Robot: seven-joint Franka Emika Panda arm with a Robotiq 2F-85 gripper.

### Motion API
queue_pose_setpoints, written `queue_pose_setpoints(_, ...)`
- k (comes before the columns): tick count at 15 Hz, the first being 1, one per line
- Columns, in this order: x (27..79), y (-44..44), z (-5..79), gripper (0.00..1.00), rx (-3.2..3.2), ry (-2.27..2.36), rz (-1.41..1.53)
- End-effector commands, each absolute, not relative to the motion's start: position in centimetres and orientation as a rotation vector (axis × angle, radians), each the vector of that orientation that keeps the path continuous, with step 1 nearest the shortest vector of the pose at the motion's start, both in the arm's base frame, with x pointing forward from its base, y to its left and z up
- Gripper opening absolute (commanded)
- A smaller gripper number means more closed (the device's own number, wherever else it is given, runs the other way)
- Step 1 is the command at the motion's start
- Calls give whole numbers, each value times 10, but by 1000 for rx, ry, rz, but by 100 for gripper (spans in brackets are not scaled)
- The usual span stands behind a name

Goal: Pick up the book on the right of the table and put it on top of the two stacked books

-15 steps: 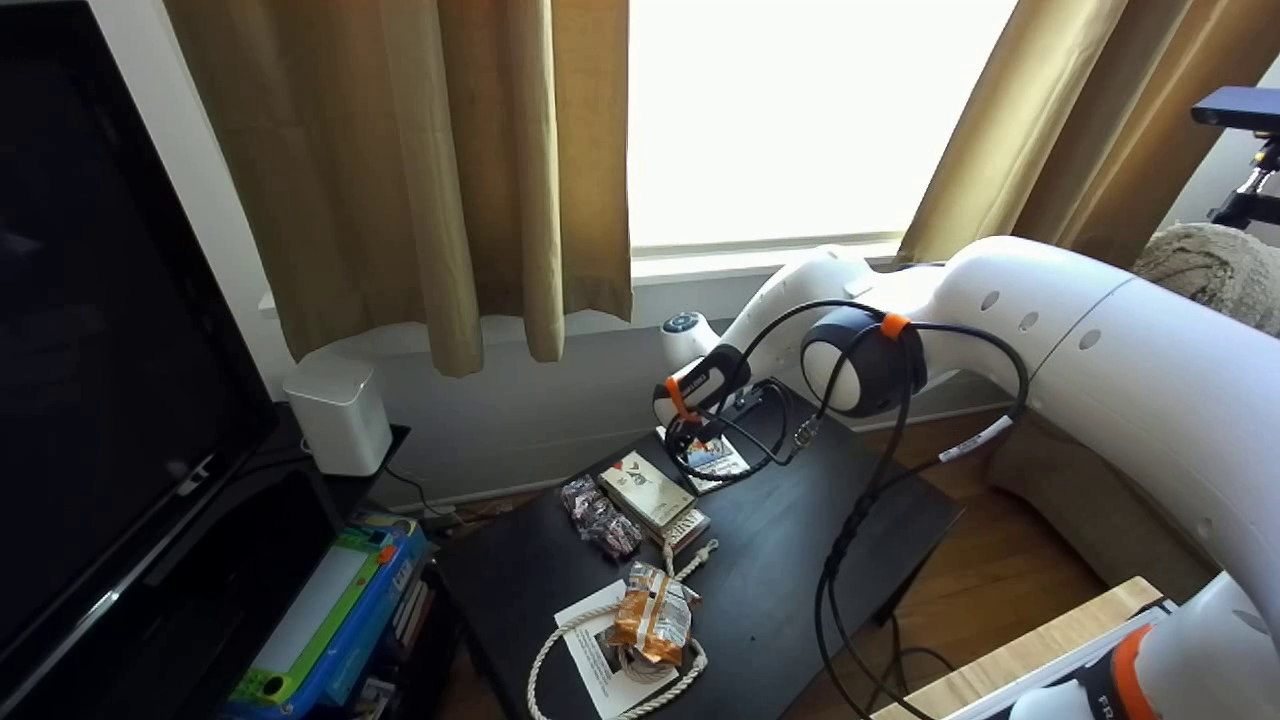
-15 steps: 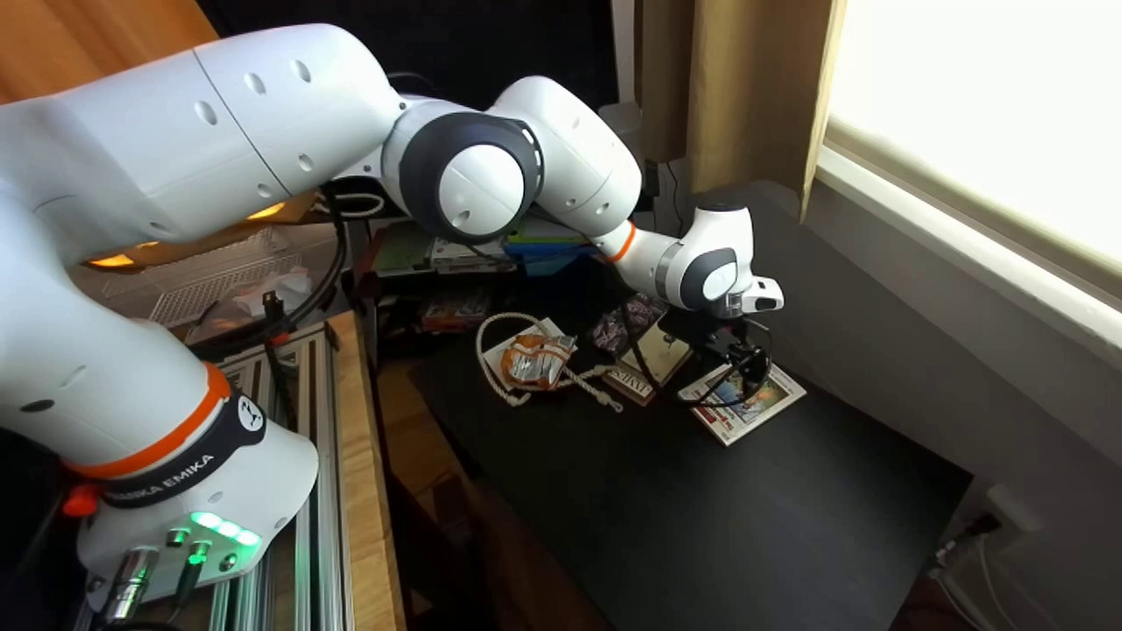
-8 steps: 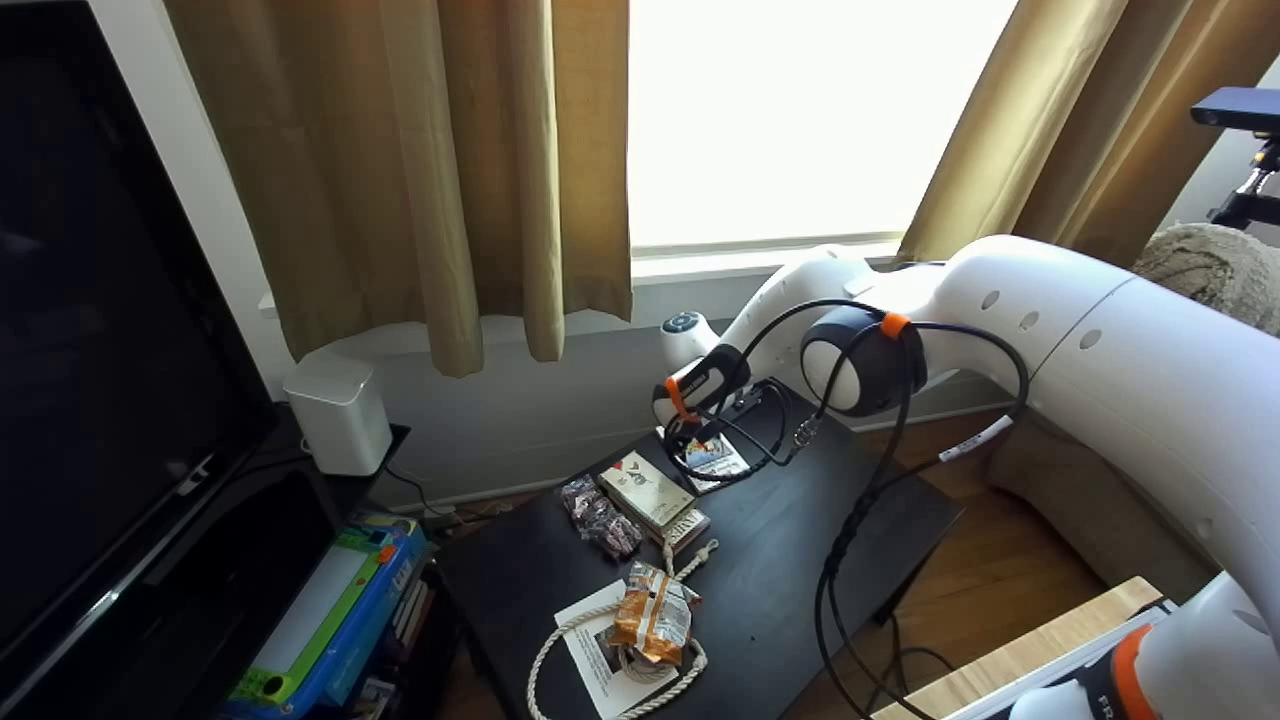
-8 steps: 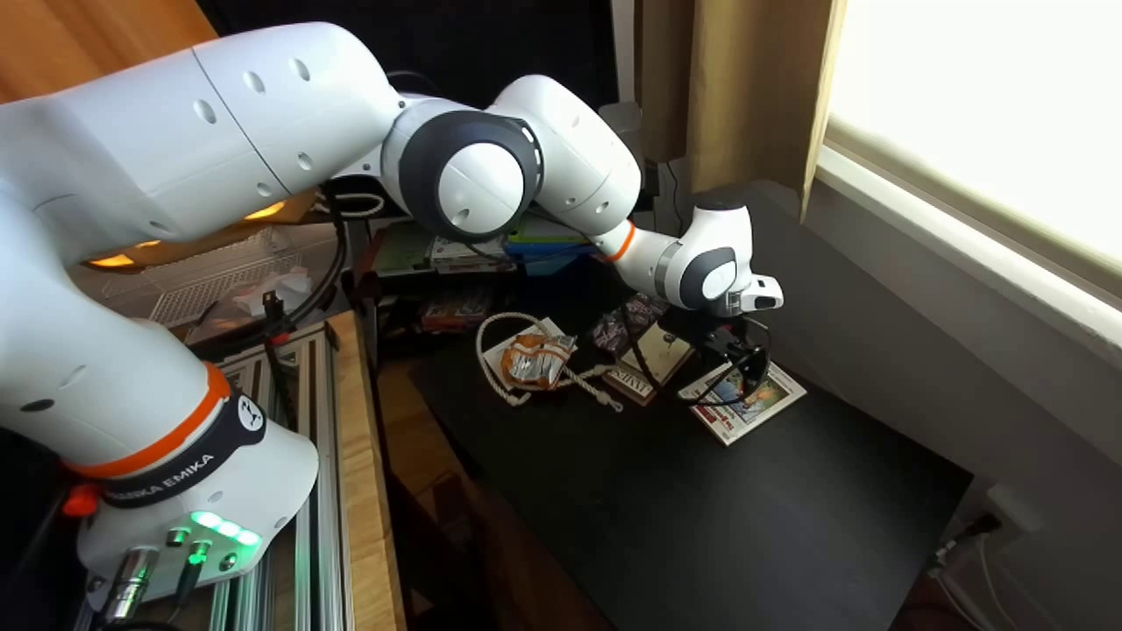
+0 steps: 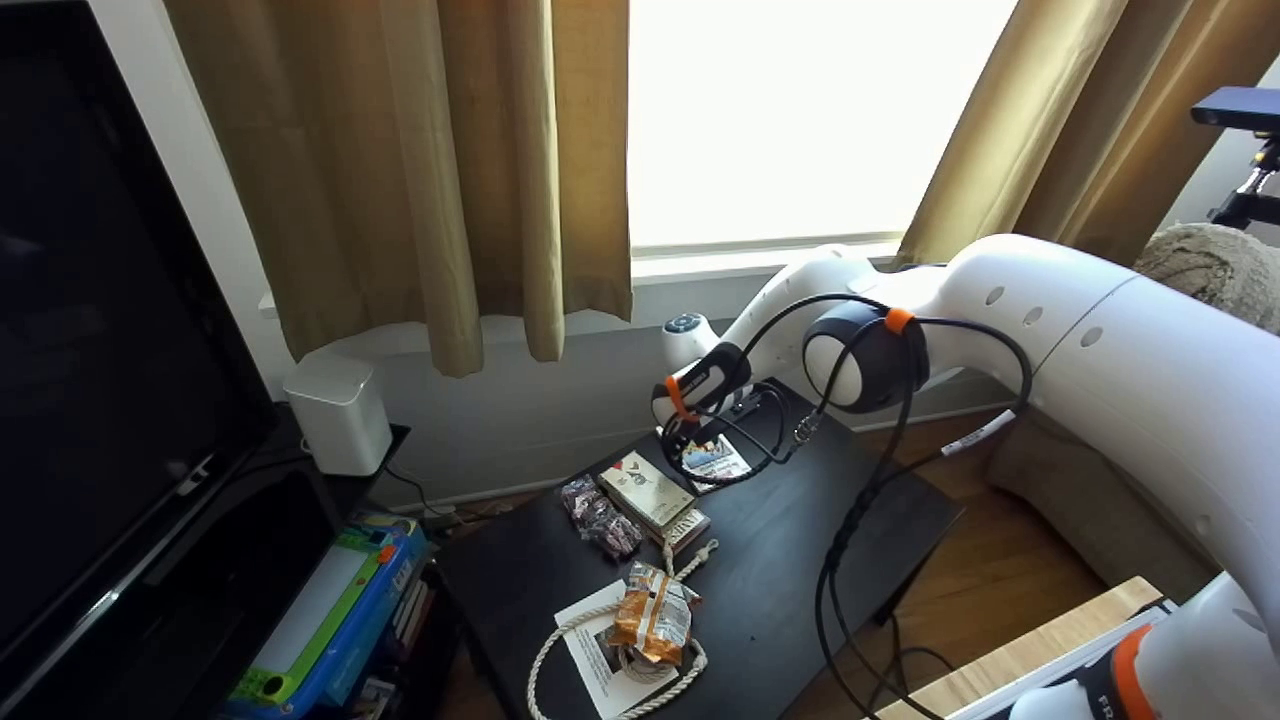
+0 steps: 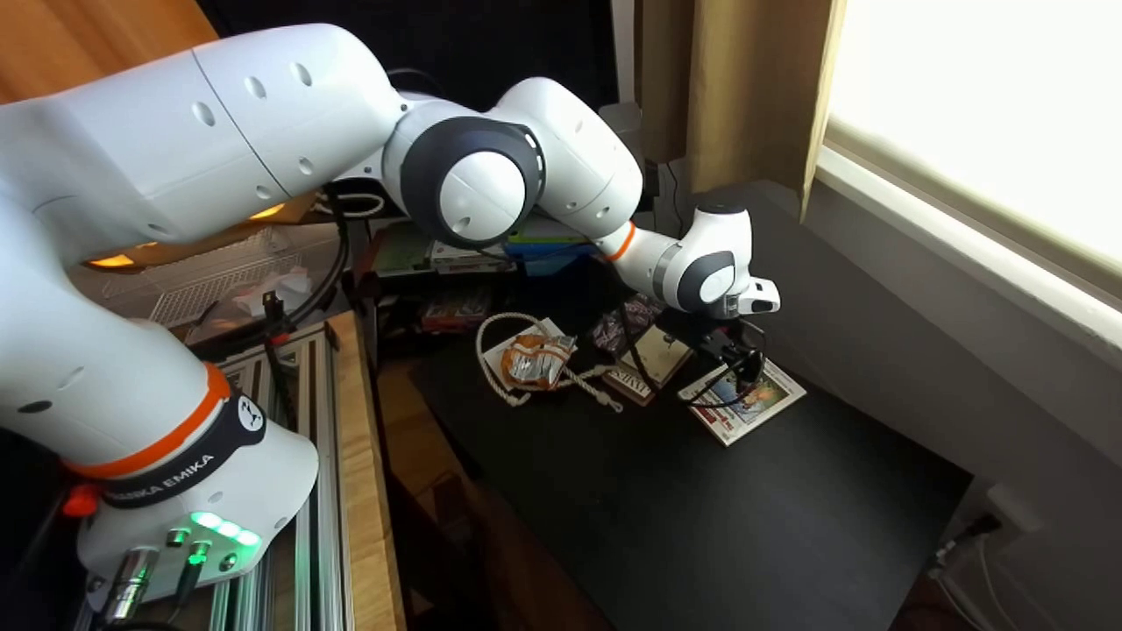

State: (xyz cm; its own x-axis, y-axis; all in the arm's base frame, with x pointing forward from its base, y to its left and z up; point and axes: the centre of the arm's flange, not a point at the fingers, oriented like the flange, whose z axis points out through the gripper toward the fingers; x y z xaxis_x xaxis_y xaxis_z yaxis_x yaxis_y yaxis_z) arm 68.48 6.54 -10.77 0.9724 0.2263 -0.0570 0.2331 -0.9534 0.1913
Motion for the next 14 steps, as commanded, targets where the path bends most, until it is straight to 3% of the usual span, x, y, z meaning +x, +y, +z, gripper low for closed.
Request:
queue_pose_setpoints(1, 714, 59, -155, 100, 2929, 315, -83)
queue_pose_setpoints(14, 711, 57, -179, 100, 2976, 289, -109)
